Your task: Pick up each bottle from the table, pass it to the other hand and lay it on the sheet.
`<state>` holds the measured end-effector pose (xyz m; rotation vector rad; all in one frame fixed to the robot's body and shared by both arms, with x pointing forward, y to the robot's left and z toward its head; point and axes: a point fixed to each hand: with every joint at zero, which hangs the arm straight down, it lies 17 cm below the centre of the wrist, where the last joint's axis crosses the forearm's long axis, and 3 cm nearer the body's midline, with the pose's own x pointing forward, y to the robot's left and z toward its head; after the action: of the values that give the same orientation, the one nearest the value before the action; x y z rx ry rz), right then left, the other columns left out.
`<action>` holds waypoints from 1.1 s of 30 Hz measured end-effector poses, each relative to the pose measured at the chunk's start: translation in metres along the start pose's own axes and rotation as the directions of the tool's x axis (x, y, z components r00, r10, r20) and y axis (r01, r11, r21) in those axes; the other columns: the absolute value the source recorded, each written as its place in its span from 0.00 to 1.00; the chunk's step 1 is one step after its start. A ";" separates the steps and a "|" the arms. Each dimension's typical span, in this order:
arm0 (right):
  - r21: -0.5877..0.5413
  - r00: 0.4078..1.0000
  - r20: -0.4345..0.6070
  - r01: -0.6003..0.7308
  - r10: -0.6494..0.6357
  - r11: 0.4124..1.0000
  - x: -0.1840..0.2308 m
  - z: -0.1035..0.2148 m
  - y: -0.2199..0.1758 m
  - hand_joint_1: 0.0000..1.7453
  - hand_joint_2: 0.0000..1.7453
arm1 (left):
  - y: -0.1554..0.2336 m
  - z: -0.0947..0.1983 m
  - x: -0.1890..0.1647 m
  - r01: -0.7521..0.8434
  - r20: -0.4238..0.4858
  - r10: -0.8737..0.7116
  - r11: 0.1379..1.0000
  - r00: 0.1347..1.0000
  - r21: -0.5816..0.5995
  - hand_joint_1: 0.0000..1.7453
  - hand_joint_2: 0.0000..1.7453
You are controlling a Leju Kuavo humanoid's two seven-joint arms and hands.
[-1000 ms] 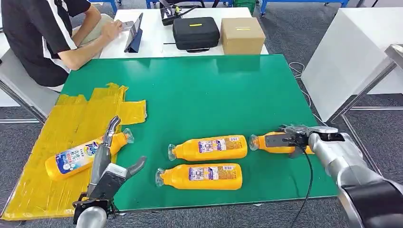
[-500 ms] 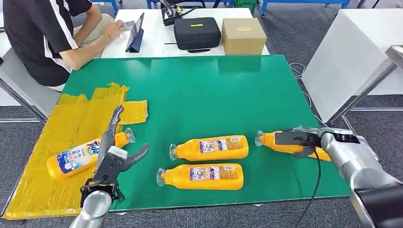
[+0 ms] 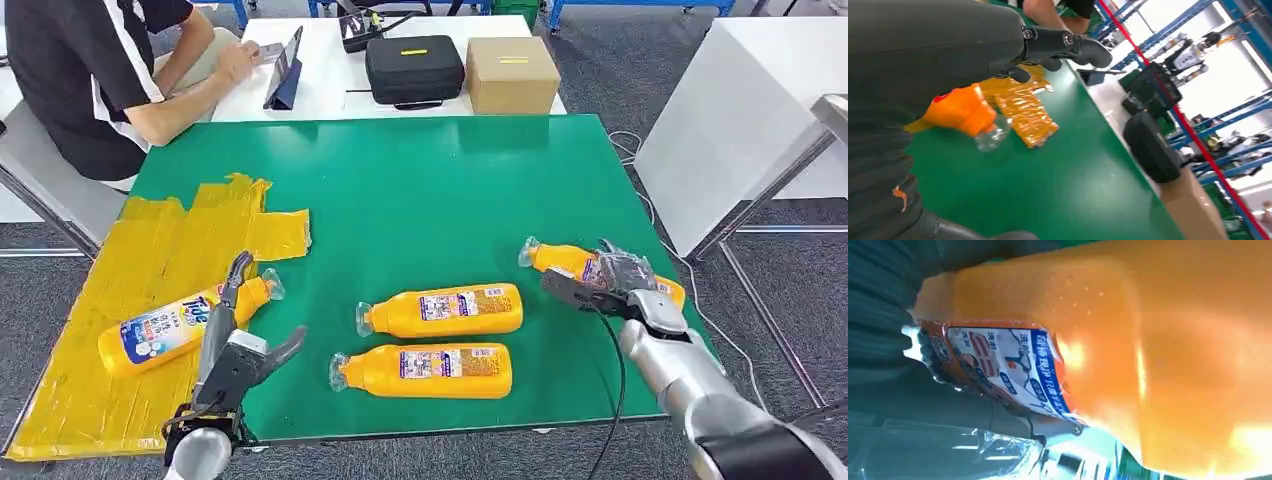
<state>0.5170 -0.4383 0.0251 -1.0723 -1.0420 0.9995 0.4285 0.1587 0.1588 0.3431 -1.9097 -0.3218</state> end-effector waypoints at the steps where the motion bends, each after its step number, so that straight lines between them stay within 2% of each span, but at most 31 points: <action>1: -0.045 1.000 0.009 0.027 -0.026 0.999 0.006 0.006 -0.004 1.00 1.00 | -0.001 0.002 -0.001 0.004 -0.003 -0.004 1.000 1.000 -0.002 0.00 1.00; 7: -0.293 0.981 0.120 0.180 -0.151 0.939 0.043 0.051 -0.049 1.00 1.00 | -0.005 0.007 -0.002 0.009 -0.016 -0.009 1.000 1.000 -0.004 0.00 1.00; 11: -0.447 0.949 0.237 0.298 -0.209 0.844 0.067 0.080 -0.096 1.00 1.00 | -0.002 0.007 -0.003 0.010 -0.019 -0.010 1.000 1.000 0.006 0.00 1.00; 17: -0.560 0.905 0.350 0.408 -0.241 0.721 0.095 0.105 -0.144 1.00 1.00 | 0.005 0.009 -0.009 0.014 -0.032 -0.013 1.000 0.999 0.027 0.00 1.00; 20: -0.573 0.887 0.390 0.443 -0.246 0.689 0.104 0.113 -0.155 1.00 1.00 | 0.006 0.011 -0.011 0.006 -0.039 -0.004 0.999 0.999 0.032 0.00 1.00; 23: -0.584 0.843 0.486 0.511 -0.233 0.631 0.124 0.131 -0.171 1.00 1.00 | 0.005 0.014 -0.012 -0.028 -0.048 0.029 0.999 0.998 0.028 0.00 1.00; 26: -0.564 0.812 0.517 0.562 -0.271 0.606 0.130 0.137 -0.176 1.00 1.00 | 0.004 0.014 -0.012 -0.065 -0.049 0.065 0.998 0.997 0.018 0.00 1.00; 27: -0.521 0.777 0.543 0.609 -0.318 0.599 0.134 0.136 -0.175 1.00 1.00 | 0.001 0.014 -0.011 -0.099 -0.051 0.099 0.995 0.994 0.004 0.00 1.00; 30: -0.309 0.606 0.639 0.766 -0.474 0.563 0.161 0.136 -0.163 1.00 1.00 | -0.010 0.016 -0.004 -0.219 -0.048 0.216 0.974 0.975 -0.055 0.00 1.00; 33: -0.246 0.547 0.683 0.796 -0.485 0.553 0.181 0.144 -0.159 1.00 1.00 | -0.014 0.016 0.000 -0.255 -0.044 0.252 0.964 0.967 -0.075 0.00 1.00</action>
<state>0.4341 -0.2661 0.2310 -0.6618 -2.1295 0.3265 0.4149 0.1471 0.1477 0.0483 -1.8758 -0.2191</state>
